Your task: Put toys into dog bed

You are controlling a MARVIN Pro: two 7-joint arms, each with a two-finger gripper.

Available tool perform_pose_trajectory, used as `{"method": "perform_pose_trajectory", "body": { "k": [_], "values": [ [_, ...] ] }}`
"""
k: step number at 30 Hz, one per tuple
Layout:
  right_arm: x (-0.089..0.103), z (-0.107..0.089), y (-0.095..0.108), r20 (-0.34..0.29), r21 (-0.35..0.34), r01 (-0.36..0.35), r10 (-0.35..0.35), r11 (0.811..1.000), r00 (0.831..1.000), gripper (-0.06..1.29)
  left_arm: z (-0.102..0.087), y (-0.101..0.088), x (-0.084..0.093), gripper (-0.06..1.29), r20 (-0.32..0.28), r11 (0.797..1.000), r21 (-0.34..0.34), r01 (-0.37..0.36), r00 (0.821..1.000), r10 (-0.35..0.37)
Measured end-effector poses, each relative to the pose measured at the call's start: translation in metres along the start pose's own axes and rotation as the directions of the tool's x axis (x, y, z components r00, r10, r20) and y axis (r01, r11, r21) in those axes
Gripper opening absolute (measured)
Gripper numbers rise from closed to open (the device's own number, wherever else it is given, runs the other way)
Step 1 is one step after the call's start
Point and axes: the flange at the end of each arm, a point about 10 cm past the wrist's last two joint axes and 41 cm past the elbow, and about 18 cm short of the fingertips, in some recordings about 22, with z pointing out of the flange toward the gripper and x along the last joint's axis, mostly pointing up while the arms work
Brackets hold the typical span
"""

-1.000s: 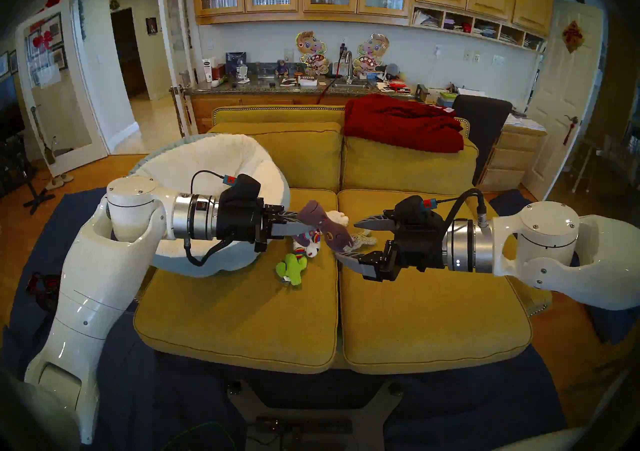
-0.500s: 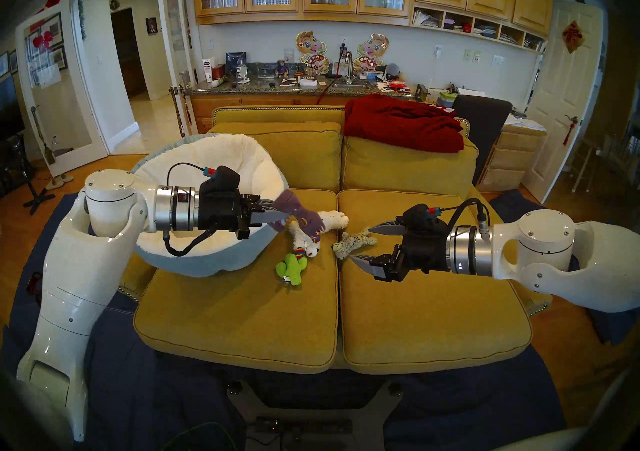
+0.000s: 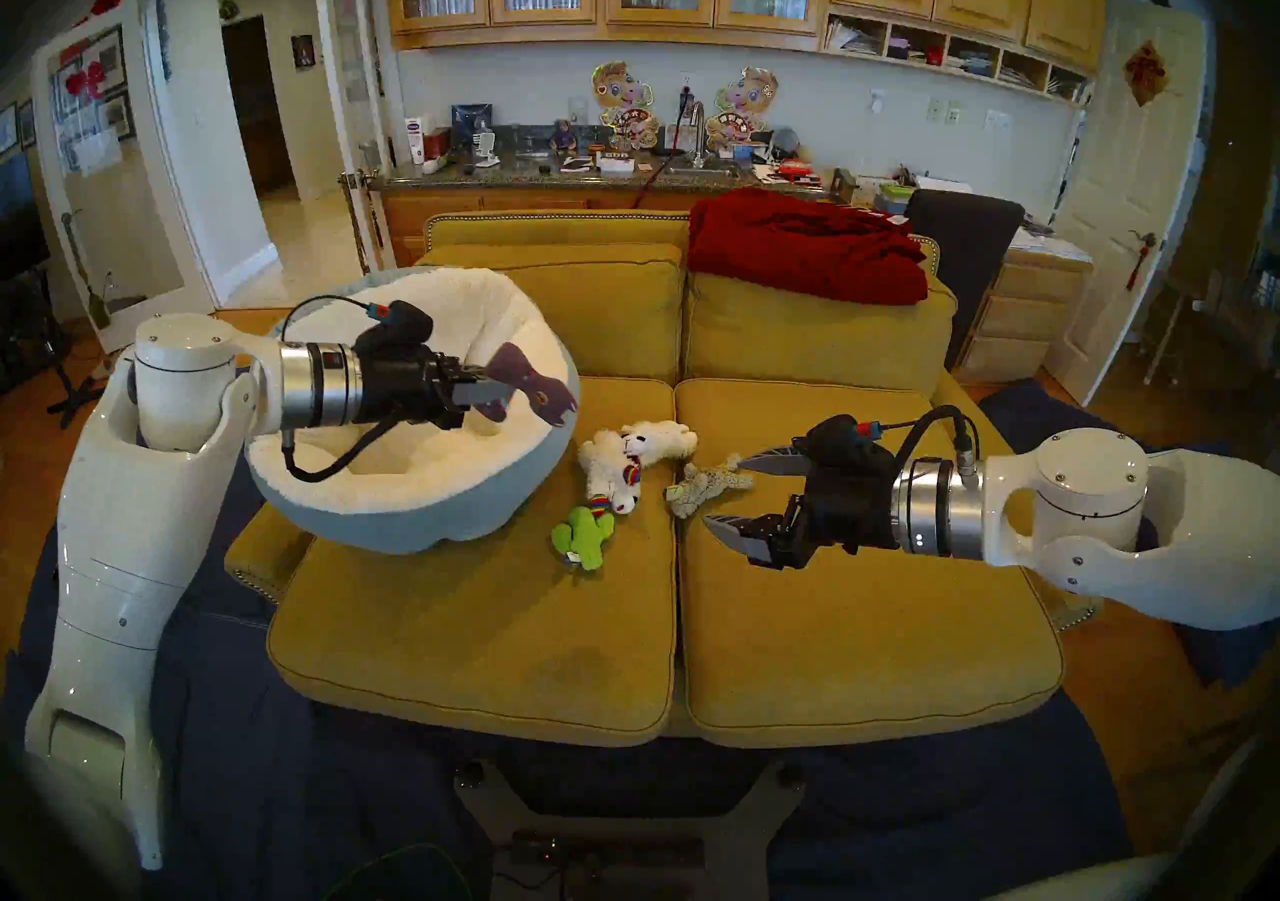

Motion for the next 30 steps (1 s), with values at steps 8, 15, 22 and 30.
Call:
{"method": "perform_pose_trajectory", "body": {
  "k": [8,15,22,30],
  "values": [
    [-0.001,0.0,0.0,-0.006,-0.003,-0.004,0.004,1.0,1.0,1.25,-0.011,-0.026,-0.004,0.05,0.049,0.99,0.133,0.043,0.998,-0.05],
    [-0.002,0.0,-0.001,-0.01,-0.005,-0.008,0.008,1.0,1.0,1.25,-0.012,-0.048,-0.015,0.05,0.108,0.967,0.249,0.053,0.991,-0.082],
    [-0.002,0.0,-0.001,-0.014,-0.007,-0.009,0.009,1.0,1.0,1.25,-0.009,-0.065,-0.024,0.05,0.144,0.948,0.314,0.051,0.984,-0.101],
    [-0.002,-0.001,-0.001,-0.017,-0.009,-0.011,0.011,1.0,1.0,1.25,0.0,-0.077,-0.035,0.05,0.19,0.933,0.358,0.031,0.976,-0.105]
  ]
}}
